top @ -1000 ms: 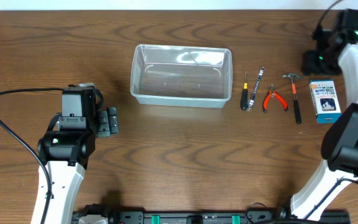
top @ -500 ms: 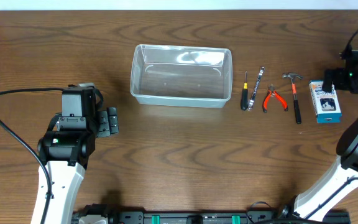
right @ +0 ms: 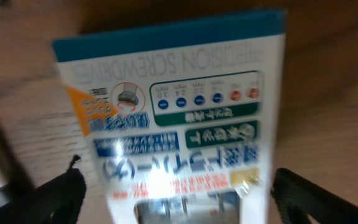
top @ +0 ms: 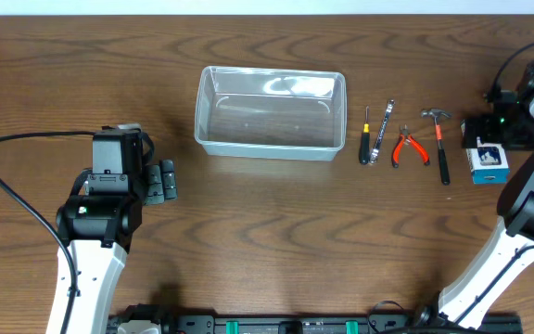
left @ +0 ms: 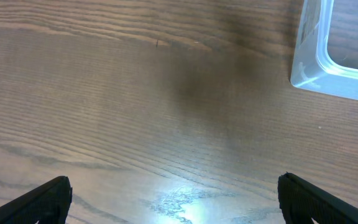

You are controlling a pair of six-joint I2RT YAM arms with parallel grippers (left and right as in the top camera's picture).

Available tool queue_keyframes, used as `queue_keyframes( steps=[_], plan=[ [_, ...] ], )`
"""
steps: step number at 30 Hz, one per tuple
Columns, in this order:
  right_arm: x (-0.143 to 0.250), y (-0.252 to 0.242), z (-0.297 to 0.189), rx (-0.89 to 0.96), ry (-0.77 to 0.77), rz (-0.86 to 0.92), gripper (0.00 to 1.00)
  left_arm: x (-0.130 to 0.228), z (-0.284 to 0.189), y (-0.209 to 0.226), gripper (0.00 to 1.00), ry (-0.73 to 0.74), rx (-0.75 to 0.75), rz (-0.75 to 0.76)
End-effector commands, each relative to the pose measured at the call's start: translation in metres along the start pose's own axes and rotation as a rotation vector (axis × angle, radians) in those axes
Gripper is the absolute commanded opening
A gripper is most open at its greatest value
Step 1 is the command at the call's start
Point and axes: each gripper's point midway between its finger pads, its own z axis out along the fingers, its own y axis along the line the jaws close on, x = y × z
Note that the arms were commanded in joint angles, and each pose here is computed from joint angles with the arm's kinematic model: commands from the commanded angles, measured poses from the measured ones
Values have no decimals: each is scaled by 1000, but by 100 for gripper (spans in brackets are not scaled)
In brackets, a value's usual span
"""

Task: Pack container
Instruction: 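Grasp the blue box with the right gripper and lift it, then carry the blue box into the container and open the right gripper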

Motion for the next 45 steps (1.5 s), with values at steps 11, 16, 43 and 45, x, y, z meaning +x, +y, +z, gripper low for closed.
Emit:
queue_keyframes(
  steps=[11, 16, 43, 45],
  plan=[
    [5, 2, 20, -4, 39, 70, 49, -5, -3, 1, 98, -13, -8, 17],
    [8, 4, 16, -8, 55, 187, 59, -5, -3, 1, 98, -13, -8, 17],
    [-41, 377, -217, -273, -577, -146, 35, -5, -3, 1, 98, -13, -8, 17],
    [-38, 396, -205, -225, -587, -122, 36, -5, -3, 1, 98, -13, -8, 17]
  ],
)
